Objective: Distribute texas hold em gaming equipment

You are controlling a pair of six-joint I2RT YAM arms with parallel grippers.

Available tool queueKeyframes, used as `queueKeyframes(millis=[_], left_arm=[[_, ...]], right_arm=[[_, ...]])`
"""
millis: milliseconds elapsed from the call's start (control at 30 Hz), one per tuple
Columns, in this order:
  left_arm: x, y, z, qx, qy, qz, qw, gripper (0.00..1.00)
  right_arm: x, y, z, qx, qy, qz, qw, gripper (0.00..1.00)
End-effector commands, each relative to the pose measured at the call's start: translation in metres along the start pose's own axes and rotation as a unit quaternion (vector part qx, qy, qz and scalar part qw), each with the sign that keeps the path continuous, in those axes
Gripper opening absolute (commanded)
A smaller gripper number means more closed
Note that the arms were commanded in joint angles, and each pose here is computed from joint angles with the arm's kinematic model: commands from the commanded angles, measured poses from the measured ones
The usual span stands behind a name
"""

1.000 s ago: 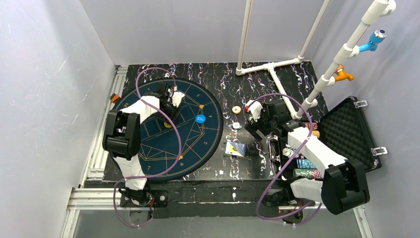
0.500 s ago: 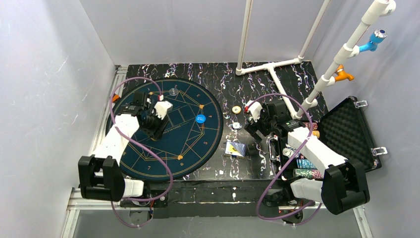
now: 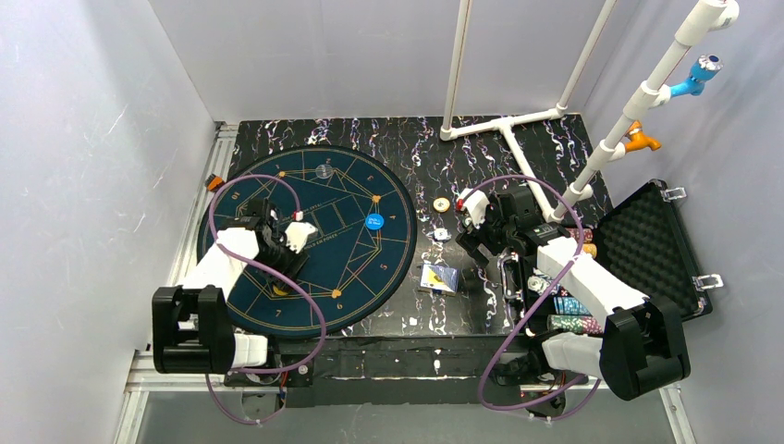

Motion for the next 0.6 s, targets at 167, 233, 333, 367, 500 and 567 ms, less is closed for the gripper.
queueKeyframes(millis=[167,233,333,367,500,567], left_arm=[[0.007,-0.014,0.004,0.000,-0.011,0.015,1.000,0.28],[0.005,-0.017,0.006,-0.002,-0.009,0.014,1.000,0.28],[0.004,-0.020,0.007,0.000,-0.007,0.012,1.000,0.29],[0.004,-0.021,0.007,0.001,-0.006,0.014,1.000,0.30],[0.007,-0.024,0.008,0.002,-0.011,0.027,1.000,0.53],[0.009,-0.024,0.007,0.006,-0.016,0.031,0.999,0.69]], right_arm=[[-0.016,0.005,-0.009,0.007,0.007,-0.020,1.000,1.00],[-0.015,0.005,-0.009,0.006,0.007,-0.020,1.000,1.00],[-0.015,0.005,-0.009,0.006,0.007,-0.019,1.000,1.00],[-0.015,0.005,-0.008,0.006,0.007,-0.019,1.000,1.00],[-0.015,0.005,-0.008,0.003,0.007,-0.020,1.000,1.00],[-0.016,0.005,-0.006,-0.001,0.006,-0.021,1.000,1.00]])
Point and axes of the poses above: each gripper's point midway between its finger pads, its own y axis back along the fingers, its own z axis along the line the jaws close on, x = y × z, the point moved 4 cm from there along y, back along the fingers, and after that the axes turned 4 degrees about y, right-handed, at the moved point
